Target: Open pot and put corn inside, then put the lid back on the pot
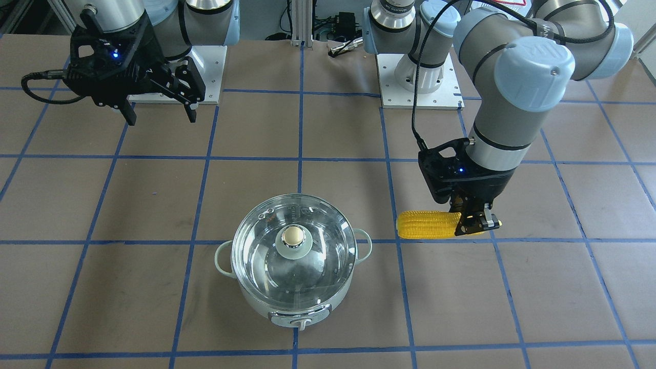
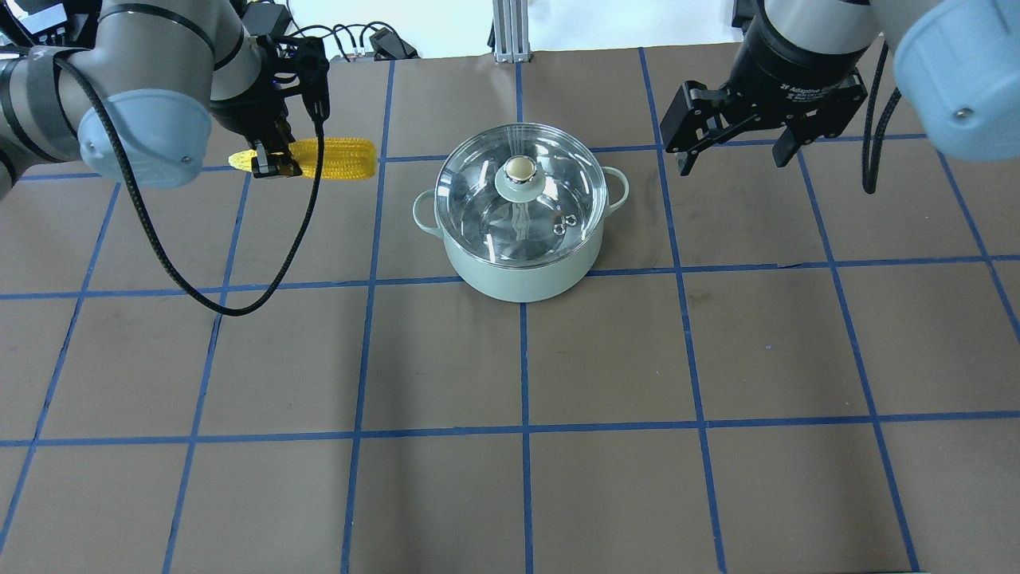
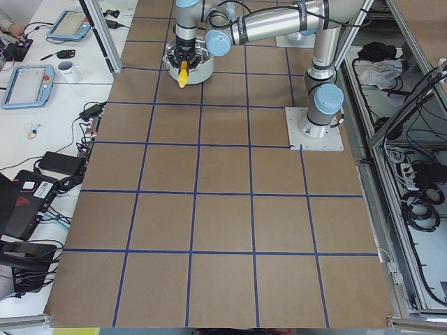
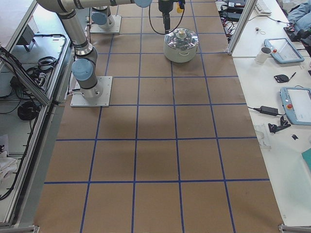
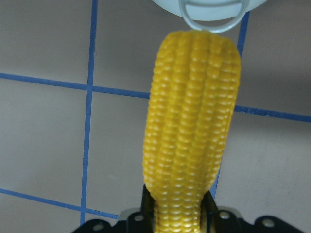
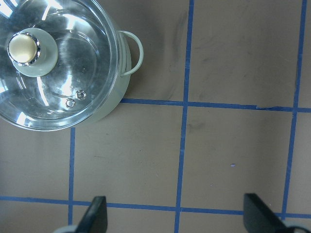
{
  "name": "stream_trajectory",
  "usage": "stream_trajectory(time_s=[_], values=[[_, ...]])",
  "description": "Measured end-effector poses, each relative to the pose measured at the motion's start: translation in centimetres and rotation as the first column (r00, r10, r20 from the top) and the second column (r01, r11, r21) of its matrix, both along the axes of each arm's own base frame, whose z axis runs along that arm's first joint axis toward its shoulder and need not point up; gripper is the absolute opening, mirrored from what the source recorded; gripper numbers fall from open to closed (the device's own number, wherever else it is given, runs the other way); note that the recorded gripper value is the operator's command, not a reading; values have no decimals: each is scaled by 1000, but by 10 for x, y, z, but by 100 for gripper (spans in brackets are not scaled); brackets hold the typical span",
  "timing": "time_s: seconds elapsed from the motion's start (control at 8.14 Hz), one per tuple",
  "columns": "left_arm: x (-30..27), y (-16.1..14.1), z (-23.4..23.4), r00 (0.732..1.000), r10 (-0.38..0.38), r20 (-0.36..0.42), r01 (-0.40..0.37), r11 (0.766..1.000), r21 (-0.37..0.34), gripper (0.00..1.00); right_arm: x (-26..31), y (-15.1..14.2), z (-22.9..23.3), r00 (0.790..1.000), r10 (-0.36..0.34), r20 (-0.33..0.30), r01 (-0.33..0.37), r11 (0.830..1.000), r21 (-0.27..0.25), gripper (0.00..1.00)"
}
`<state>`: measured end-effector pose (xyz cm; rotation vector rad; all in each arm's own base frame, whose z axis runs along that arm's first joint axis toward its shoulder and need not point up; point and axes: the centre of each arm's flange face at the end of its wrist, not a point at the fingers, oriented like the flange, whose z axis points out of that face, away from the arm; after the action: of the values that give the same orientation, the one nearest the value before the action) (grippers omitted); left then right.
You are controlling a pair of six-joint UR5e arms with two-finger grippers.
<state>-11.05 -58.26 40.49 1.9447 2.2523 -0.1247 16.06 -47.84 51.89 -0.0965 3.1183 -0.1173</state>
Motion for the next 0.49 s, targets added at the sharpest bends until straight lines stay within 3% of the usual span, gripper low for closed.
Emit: stream_trajectory(time_s=[0.49], values=[[-15,3,4,999,-37,-3,37,999,-9,0,3,-4,-2,1000,-6,7,6,1000,-2,100]])
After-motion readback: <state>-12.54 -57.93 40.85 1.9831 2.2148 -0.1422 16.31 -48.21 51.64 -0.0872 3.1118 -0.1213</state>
